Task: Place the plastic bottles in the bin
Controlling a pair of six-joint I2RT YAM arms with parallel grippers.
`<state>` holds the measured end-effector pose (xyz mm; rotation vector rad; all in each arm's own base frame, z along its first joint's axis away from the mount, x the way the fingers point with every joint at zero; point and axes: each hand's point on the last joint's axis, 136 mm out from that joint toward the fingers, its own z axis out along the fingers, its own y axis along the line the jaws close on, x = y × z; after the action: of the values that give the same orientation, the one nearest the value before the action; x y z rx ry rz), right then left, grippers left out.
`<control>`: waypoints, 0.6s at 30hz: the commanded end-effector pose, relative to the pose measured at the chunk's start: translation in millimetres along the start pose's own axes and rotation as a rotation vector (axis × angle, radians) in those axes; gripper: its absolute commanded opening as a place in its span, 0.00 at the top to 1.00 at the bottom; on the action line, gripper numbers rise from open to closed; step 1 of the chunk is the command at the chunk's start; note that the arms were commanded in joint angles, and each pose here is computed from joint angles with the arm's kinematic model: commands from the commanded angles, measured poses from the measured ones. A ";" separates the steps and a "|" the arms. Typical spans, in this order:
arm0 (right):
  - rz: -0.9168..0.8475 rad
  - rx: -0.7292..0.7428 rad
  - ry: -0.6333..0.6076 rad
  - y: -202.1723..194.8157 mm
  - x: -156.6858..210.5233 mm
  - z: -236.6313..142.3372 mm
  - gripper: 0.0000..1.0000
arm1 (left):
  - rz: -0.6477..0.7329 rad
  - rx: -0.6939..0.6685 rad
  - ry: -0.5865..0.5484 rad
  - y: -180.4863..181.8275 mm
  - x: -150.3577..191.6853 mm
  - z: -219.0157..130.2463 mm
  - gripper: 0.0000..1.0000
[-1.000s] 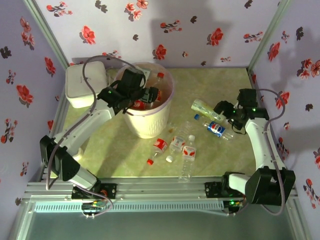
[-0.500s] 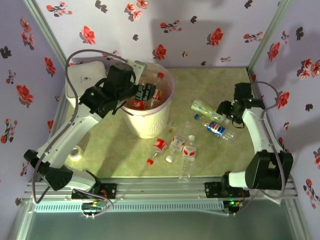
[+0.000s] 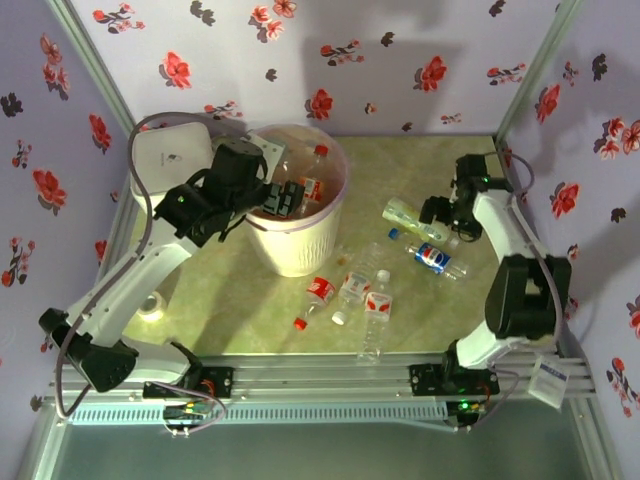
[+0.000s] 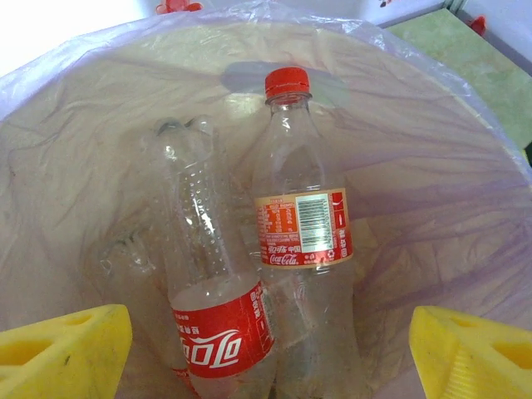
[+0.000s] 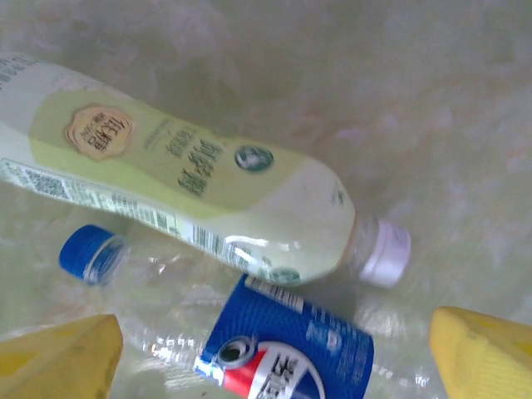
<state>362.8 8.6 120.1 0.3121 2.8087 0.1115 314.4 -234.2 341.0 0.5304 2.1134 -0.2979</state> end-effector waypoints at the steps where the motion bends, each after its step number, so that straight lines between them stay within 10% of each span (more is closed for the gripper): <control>1: -0.222 0.076 0.102 1.3 5.9 8.4 0.02 | 0.015 -0.012 -0.024 0.9 -10.1 -2.4 0.13; 18: -0.160 0.039 0.255 -23.1 3.0 79.4 0.05 | -0.002 -0.006 -0.060 0.0 -24.8 -9.8 0.14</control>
<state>370.0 -7.0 52.7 0.0325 3.0827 0.0448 318.5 -237.2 358.0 0.5213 2.0823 -0.3079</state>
